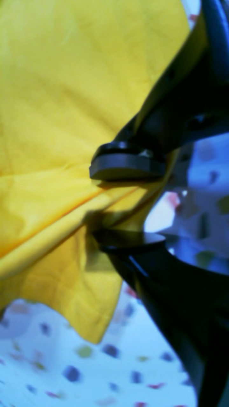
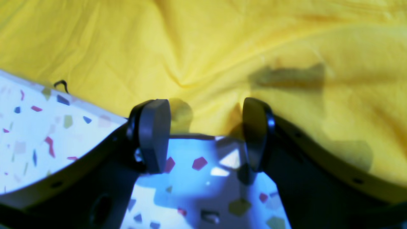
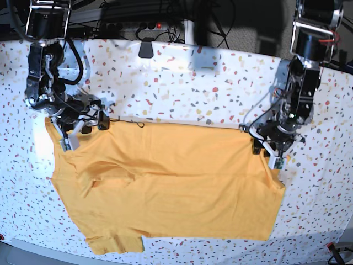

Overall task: Fold the T-shirt properly
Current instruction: 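Drag the shirt back toward the robot with both grippers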

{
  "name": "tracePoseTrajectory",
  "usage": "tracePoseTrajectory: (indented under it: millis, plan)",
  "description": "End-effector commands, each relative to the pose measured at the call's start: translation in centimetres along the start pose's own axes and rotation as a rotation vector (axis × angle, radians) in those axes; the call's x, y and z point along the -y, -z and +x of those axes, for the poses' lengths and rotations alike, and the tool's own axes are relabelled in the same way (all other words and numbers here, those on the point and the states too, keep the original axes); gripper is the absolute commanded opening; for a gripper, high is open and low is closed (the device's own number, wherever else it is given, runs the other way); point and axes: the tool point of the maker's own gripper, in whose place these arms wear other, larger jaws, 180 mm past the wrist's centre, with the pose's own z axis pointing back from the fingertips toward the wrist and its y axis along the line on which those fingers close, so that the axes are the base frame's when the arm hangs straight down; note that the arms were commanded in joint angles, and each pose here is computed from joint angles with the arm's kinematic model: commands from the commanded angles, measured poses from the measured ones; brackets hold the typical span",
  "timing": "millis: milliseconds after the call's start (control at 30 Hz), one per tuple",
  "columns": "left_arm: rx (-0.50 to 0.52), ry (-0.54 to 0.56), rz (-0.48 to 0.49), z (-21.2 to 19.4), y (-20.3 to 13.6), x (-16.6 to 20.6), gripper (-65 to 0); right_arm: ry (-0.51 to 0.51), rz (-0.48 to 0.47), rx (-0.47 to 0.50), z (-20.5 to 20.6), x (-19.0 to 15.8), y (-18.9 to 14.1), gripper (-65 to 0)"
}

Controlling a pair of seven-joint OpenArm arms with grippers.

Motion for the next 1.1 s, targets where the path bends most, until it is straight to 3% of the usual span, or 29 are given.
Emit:
tracePoseTrajectory:
  millis: [0,433,500,633,900,1067]
  plan:
    - [-0.183,0.032,-0.001,-4.6,-0.7,0.2,-40.5,-0.026,-0.003,0.024,1.2,0.4,-0.6,-28.9]
    - [-0.215,0.044,-0.04,-7.3,-3.3,2.9,-40.5,-0.133,-0.009,-0.043,-3.0,-0.6,-4.6,-28.9]
    - [-0.199,0.047,-0.043,-6.8,-3.4,3.0,-40.5,-0.129,0.001,-0.004,-2.1,-1.0,-5.0,-28.9]
    - [-0.152,0.053,-0.046,-5.4,-3.5,3.2,-40.5,-0.142,-0.005,0.16,2.8,-1.0,-5.7,-28.9]
    - [-0.118,0.053,-0.047,-4.6,-3.4,3.3,-40.5,-0.154,-0.144,0.26,10.0,3.0,-2.4,-29.0]
    - [-0.118,0.053,-0.047,-4.6,-3.5,3.3,-40.5,-0.136,-0.148,0.108,7.5,4.8,1.7,-29.0]
